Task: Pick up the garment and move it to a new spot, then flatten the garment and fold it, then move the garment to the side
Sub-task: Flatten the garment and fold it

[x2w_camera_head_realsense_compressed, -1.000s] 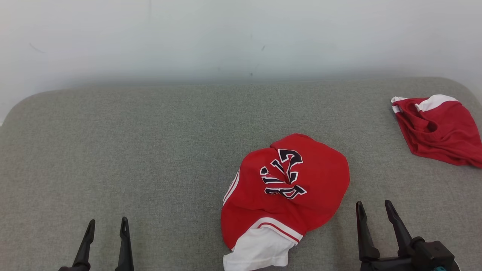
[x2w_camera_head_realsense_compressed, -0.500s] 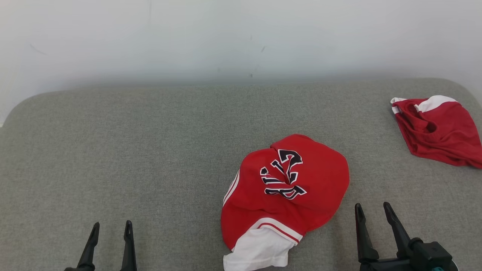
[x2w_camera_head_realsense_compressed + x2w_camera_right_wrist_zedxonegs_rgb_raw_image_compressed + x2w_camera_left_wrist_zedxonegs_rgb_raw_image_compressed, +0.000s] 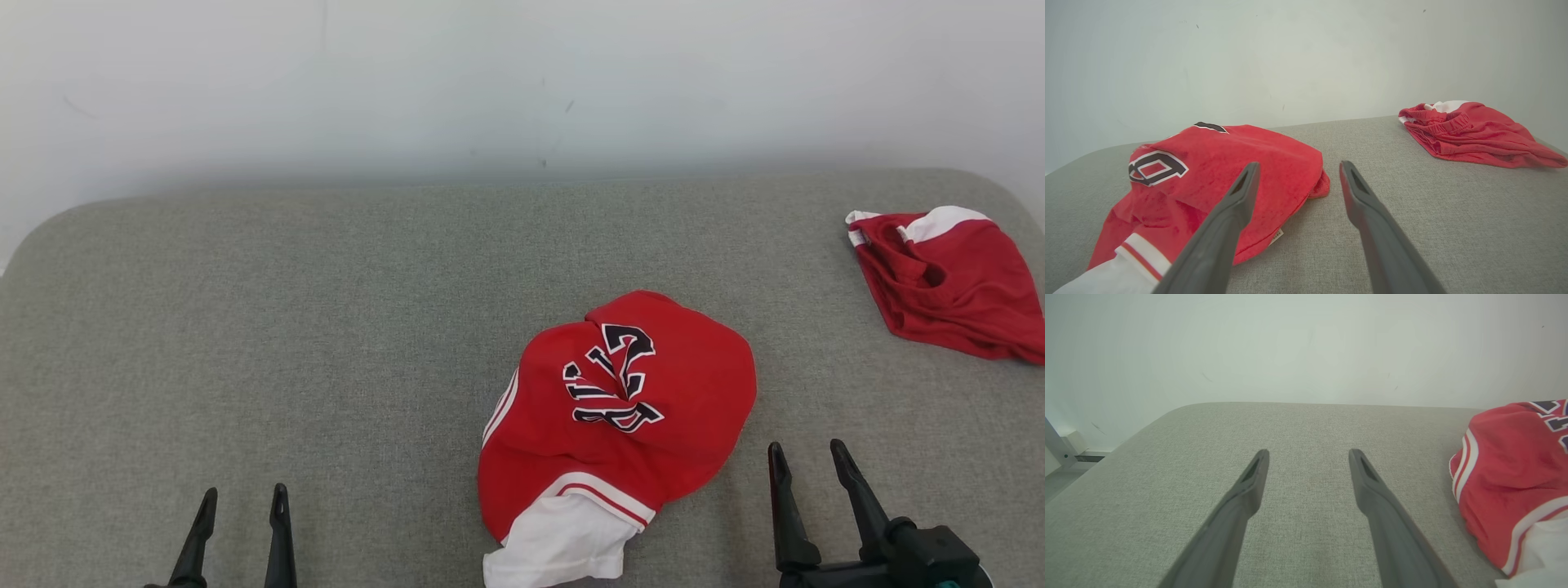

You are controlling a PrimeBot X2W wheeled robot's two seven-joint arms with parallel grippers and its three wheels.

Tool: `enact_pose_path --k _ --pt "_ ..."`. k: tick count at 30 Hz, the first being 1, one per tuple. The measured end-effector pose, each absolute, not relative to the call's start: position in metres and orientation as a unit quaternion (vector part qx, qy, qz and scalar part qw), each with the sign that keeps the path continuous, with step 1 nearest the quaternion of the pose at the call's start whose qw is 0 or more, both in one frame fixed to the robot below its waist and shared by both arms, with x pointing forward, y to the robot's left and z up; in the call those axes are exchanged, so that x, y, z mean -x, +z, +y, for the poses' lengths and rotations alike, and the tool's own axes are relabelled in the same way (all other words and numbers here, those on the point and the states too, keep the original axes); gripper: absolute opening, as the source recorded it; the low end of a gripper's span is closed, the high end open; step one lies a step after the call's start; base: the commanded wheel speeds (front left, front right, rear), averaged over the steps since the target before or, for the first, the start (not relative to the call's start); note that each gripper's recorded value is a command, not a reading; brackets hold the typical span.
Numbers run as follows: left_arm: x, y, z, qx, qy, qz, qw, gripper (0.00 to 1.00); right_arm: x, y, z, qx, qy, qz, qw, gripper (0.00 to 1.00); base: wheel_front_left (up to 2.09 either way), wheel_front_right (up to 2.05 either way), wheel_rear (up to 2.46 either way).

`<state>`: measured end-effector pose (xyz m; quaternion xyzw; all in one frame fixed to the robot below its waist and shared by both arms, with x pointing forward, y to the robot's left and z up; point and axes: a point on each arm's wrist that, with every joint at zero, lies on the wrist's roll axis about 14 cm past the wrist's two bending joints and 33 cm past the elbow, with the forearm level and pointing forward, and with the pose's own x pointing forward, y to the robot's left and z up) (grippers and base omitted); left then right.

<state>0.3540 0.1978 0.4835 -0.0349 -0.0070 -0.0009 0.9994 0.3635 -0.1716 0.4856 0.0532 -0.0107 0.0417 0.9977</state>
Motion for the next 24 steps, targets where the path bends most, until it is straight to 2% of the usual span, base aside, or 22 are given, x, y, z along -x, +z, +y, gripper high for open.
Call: enact_pose_path --k 15,24 --pt "-0.355 0.483 0.2 0.041 0.003 -0.007 0.999 1.0 -0.364 0.485 -0.171 -0.053 0.043 -0.009 0.998 1.0 0.0 0.0 0.0" --pt "-0.397 0.502 0.167 0.033 -0.057 -0.033 0.997 1.0 -0.369 0.484 -0.174 -0.053 0.038 -0.008 0.998 1.0 0.0 0.0 0.0"
